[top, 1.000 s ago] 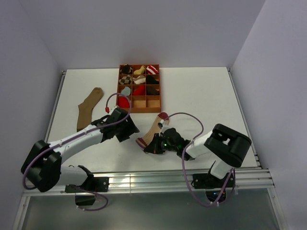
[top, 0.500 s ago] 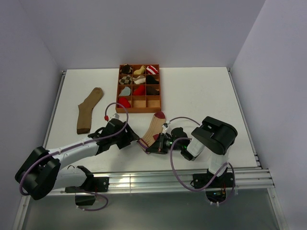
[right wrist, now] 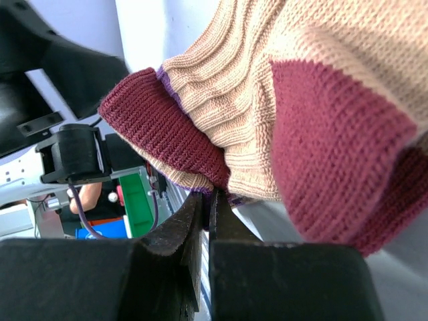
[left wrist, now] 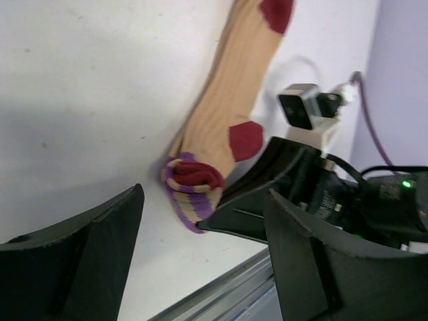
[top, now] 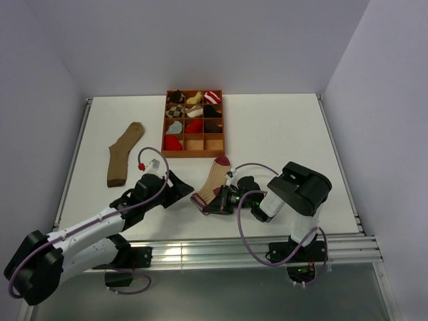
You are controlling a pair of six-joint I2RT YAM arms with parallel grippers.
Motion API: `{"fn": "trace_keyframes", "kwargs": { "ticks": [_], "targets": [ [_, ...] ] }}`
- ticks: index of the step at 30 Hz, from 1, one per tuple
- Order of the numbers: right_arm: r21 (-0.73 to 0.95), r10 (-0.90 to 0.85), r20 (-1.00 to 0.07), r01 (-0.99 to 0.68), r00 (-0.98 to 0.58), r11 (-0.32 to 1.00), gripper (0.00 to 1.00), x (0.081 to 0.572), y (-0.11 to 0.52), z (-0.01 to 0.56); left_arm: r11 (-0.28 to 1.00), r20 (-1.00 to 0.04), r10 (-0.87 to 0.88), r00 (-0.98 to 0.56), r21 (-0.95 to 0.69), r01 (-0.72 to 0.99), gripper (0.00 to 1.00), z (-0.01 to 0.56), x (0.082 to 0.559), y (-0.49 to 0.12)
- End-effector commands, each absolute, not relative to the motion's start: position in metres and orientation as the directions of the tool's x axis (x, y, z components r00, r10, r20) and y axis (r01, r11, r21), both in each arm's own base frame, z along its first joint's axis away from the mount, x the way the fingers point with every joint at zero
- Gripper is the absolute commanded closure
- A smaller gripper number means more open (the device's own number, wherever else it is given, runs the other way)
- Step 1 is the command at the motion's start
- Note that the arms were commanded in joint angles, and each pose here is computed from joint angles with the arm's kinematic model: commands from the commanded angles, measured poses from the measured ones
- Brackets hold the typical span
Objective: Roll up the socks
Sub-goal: Roll the sock at the center of the board.
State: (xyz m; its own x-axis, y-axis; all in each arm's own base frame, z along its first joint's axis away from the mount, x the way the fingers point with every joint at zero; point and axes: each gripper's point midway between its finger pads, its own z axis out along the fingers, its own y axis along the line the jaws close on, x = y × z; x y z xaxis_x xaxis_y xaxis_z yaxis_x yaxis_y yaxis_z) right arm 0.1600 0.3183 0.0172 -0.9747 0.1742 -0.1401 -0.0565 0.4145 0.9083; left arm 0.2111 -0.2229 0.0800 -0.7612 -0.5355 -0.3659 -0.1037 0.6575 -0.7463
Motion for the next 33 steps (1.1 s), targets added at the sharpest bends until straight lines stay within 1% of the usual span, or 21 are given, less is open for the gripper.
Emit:
{"fn": "trace_keyframes", "kwargs": {
  "ticks": [1, 5, 12, 21, 33],
  "targets": [
    [0.794, 0.138, -0.012, 0.074, -0.990, 0.603, 1.00, 0.131, 0.289, -0.035, 0.614, -0.421, -0.550, -0.721, -0.789, -0.008, 0.22, 0.100, 0.215, -0.225],
    [0.792, 0.133, -0.004, 0.078, -0.991, 0.605, 1.00, 0.133, 0.292, -0.034, 0.608, -0.408, -0.511, -0.757, -0.794, 0.018, 0.23, 0.092, 0.209, -0.233],
    [0.783, 0.133, 0.006, 0.088, -0.991, 0.616, 1.00, 0.133, 0.291, -0.033, 0.640, -0.361, -0.472, -0.805, -0.768, -0.030, 0.28, 0.054, 0.198, -0.234],
    [0.779, 0.129, 0.005, 0.085, -0.992, 0.621, 1.00, 0.136, 0.292, -0.033, 0.664, -0.341, -0.439, -0.831, -0.747, -0.044, 0.34, 0.035, 0.197, -0.242],
    [0.771, 0.125, 0.001, 0.081, -0.992, 0.632, 1.00, 0.137, 0.291, -0.034, 0.716, -0.291, -0.420, -0.859, -0.688, -0.117, 0.37, 0.000, 0.192, -0.241]
  ]
}}
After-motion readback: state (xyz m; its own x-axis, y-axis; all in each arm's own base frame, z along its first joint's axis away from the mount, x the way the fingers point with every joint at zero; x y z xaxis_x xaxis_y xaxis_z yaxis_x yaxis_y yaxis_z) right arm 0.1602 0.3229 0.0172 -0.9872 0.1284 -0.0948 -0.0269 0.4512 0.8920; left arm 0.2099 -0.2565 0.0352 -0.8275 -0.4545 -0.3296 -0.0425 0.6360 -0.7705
